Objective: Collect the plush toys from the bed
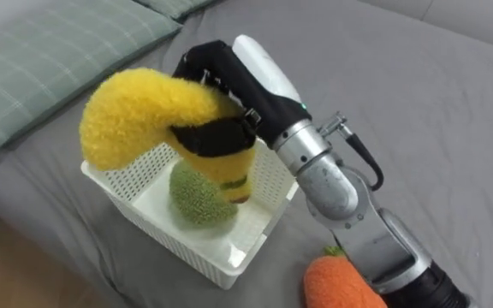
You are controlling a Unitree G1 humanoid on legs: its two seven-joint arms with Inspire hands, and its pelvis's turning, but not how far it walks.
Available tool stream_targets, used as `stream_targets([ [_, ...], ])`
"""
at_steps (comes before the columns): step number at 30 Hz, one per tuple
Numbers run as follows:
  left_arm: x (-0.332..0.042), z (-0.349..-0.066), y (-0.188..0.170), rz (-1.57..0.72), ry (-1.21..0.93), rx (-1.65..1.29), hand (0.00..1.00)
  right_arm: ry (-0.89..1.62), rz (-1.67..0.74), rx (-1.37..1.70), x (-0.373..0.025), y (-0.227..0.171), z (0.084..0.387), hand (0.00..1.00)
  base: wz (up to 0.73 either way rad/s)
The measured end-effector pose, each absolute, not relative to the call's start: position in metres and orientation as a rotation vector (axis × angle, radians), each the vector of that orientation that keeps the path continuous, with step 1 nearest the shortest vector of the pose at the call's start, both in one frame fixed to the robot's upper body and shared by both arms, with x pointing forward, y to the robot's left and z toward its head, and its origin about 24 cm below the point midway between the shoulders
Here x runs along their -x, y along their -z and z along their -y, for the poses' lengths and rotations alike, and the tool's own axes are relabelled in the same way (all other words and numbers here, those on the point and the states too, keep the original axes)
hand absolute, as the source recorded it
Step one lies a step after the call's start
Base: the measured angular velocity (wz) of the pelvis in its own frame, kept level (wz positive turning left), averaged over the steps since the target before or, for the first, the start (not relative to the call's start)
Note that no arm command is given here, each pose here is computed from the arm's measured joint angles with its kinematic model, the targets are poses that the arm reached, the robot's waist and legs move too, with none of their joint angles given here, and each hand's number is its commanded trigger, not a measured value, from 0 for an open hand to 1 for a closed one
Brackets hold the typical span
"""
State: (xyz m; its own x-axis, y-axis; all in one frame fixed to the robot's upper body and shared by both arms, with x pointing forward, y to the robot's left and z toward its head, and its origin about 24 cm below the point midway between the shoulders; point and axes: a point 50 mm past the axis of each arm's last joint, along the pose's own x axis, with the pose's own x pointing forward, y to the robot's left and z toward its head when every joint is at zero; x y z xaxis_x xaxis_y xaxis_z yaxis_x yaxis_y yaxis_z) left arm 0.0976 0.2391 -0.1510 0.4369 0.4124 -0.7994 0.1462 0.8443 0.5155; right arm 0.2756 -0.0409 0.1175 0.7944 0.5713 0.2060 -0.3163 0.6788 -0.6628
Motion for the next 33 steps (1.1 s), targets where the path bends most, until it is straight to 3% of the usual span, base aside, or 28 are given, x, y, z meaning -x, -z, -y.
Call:
stream_targets([
  [33, -0.107, -0.241, 0.147, -1.115, -0.158, -0.546, 0.00, -0.481, 0.348, 0.714, -0.285, -0.107, 0.054, 0.00, 0.01],
])
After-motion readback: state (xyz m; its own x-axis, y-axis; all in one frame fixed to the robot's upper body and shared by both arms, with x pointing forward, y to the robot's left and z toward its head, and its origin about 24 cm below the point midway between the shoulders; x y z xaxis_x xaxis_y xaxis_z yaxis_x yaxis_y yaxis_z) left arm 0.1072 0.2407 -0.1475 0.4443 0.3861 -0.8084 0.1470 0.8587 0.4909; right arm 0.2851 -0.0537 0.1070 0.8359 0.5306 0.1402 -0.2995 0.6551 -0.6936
